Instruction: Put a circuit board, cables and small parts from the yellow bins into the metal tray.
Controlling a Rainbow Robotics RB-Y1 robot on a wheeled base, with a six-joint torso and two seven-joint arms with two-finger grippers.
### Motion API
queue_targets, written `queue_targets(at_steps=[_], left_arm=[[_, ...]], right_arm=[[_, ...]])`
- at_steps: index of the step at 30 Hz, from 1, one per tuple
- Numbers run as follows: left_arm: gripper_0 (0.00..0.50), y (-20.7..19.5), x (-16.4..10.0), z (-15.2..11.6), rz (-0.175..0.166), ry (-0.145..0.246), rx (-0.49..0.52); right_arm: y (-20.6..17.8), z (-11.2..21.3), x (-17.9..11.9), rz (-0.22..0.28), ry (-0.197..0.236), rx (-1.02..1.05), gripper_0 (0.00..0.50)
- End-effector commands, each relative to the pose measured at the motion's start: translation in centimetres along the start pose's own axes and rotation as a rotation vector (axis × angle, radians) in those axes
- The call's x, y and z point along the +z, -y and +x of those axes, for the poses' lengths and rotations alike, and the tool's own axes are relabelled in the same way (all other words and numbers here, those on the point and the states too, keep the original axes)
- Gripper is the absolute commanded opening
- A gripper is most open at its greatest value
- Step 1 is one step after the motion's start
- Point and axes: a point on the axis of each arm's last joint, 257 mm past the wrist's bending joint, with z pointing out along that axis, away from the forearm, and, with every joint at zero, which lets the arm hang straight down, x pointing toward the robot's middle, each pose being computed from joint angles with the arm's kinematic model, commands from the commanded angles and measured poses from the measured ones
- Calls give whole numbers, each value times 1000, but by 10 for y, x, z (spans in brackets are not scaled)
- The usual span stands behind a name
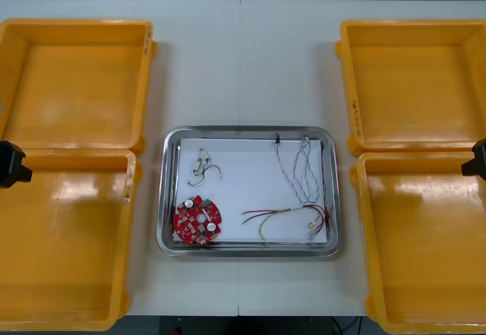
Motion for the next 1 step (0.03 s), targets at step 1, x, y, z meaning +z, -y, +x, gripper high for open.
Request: queue_targets(at_steps=[1], left_arm=[[500, 0, -4, 4, 7, 15, 107]], right_arm=[[-6, 2, 0, -3, 5, -33, 477]])
